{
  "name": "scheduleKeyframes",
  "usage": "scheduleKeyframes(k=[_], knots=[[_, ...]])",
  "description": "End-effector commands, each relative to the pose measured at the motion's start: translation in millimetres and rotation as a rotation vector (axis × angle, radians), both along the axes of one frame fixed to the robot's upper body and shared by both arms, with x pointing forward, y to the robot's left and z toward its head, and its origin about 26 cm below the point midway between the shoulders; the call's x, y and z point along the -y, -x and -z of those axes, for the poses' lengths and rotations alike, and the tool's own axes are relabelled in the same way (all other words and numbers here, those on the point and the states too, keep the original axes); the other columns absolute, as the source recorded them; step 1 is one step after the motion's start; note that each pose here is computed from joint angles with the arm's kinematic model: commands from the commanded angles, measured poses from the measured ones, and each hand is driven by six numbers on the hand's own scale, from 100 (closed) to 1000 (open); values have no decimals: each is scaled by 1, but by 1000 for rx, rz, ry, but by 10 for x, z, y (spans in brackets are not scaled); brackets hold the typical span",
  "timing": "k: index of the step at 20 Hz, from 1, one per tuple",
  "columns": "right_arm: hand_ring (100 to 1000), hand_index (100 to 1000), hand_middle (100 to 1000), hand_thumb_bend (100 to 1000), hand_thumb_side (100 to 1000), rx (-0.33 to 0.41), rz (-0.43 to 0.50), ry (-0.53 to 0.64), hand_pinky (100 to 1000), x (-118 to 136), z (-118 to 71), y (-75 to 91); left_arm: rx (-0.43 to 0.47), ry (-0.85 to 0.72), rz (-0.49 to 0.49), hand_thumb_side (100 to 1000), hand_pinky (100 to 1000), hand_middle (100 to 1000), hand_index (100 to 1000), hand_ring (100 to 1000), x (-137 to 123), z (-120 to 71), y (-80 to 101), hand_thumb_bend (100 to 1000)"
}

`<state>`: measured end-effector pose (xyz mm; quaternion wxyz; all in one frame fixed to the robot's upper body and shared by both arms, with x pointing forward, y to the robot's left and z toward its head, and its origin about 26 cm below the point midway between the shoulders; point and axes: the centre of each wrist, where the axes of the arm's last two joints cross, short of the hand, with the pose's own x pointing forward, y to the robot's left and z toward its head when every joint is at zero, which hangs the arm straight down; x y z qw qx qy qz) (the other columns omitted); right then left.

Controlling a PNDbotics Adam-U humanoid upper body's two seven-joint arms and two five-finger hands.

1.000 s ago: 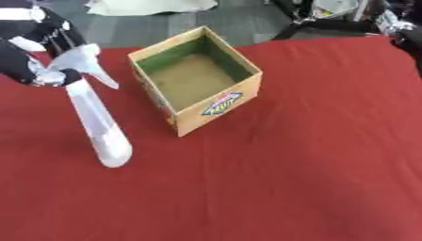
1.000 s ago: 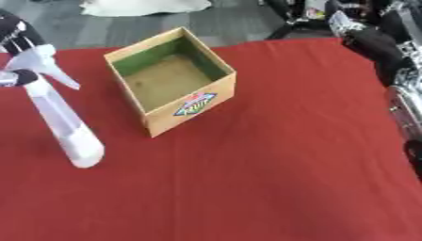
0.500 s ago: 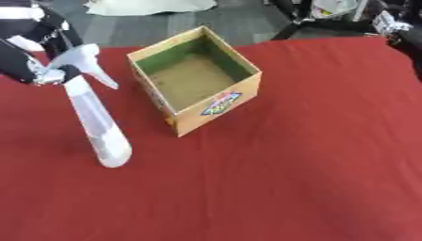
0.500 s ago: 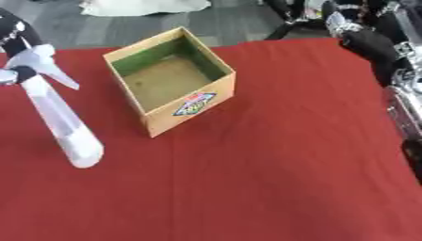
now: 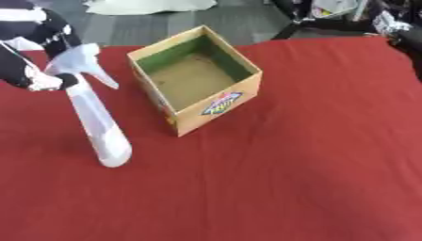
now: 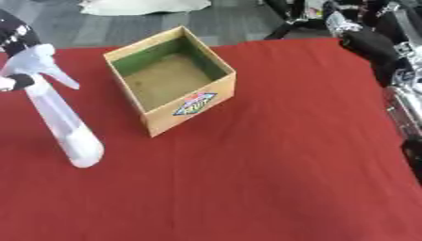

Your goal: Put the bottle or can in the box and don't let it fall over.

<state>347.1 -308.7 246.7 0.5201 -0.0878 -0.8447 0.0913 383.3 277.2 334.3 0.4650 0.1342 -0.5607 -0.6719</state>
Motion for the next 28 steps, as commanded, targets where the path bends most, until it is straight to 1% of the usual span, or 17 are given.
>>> scheduleKeyframes(k=[1, 6, 13, 18, 24, 28], knots=[[791, 848, 756, 211, 266, 29, 6, 15, 803, 14, -96, 15, 44, -7, -10, 100, 635, 640, 648, 589, -43, -148, 53, 212], [792, 849, 756, 208, 270, 23, 3, 17, 803, 7, -83, 12, 55, 4, -22, 100, 606, 605, 613, 548, -41, -151, 53, 176], [792, 849, 757, 202, 274, 18, 3, 22, 804, 11, -74, 12, 72, 20, -32, 100, 598, 595, 603, 528, -42, -168, 59, 151], [792, 850, 757, 197, 277, 20, 1, 20, 805, 8, -77, 13, 92, 18, -36, 100, 584, 564, 570, 497, -36, -177, 54, 201], [793, 850, 757, 192, 279, 20, 1, 22, 805, 11, -79, 12, 117, 27, -47, 100, 559, 513, 514, 456, -32, -185, 44, 183], [793, 851, 757, 188, 281, 20, 2, 22, 806, 13, -78, 11, 132, 39, -49, 100, 541, 480, 479, 423, -25, -209, 44, 188]])
